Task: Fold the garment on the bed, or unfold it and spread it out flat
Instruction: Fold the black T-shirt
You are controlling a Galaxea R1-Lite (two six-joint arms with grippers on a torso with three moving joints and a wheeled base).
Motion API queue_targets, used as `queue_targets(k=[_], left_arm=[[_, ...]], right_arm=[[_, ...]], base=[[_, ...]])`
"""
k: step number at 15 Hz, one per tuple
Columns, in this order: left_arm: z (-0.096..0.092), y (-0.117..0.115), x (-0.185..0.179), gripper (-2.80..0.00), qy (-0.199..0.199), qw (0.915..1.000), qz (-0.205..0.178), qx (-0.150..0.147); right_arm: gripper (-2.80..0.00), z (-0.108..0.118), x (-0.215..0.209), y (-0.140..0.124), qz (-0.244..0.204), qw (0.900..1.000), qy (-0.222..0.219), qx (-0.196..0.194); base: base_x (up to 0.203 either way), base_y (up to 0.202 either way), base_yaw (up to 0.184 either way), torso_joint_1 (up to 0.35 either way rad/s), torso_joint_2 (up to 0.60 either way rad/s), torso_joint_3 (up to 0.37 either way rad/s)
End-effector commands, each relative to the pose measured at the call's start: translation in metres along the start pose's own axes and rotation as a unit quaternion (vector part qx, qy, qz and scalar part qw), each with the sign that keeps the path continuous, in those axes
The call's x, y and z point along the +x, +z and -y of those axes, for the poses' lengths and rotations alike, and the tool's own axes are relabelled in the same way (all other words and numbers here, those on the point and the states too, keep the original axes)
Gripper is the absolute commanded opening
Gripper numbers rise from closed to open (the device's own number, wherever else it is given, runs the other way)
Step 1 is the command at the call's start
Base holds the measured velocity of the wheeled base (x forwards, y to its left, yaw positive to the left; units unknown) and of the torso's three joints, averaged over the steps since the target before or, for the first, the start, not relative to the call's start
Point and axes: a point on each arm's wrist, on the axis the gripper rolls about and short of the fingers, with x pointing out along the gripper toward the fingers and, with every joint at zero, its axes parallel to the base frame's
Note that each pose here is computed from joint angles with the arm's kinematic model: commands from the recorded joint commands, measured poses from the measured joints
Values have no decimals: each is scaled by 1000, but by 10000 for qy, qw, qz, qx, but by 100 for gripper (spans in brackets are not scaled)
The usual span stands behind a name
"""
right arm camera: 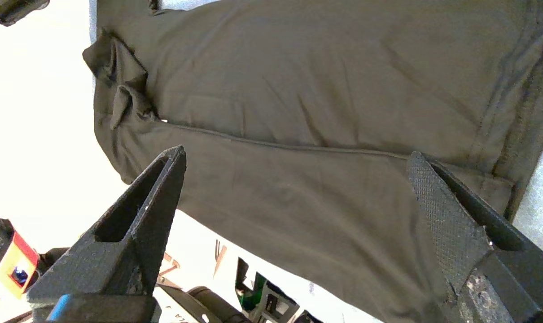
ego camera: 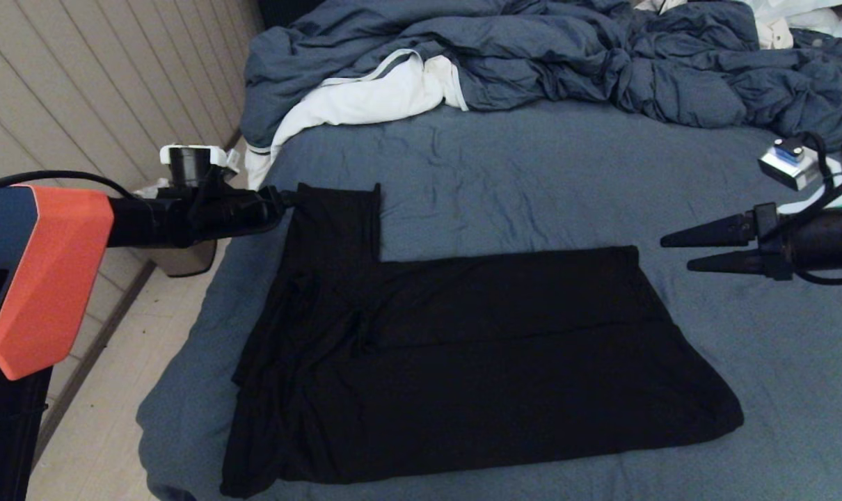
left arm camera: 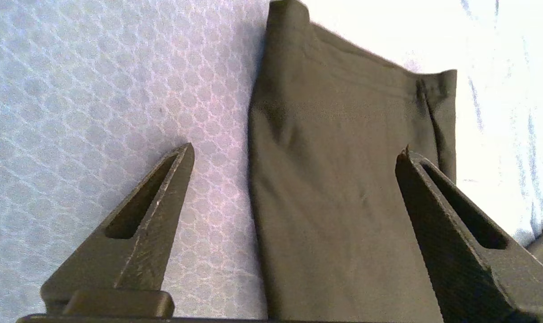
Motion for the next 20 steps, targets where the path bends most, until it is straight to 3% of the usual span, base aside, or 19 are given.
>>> queue_targets(k=[1, 10, 11, 20], left_arm=[[0, 4, -3, 0, -17, 10000, 41, -1], [15, -21, 19, 0, -192, 9995, -268, -25], [19, -23, 21, -280, -217, 9994, -284, -16], [28, -13, 13, -280, -286, 9994, -172, 33]], right_arm=[[0, -3, 0, 0, -15, 10000, 58, -27], [0, -10, -4, -6, 0, 9997, 202, -120], [0, -9, -4, -6, -5, 9997, 202, -121], [0, -8, -4, -7, -11, 9997, 190, -121]], base=[[0, 0, 0, 0, 0, 0], [0, 0, 0, 0, 0, 0], [0, 0, 0, 0, 0, 0], [0, 0, 0, 0, 0, 0]])
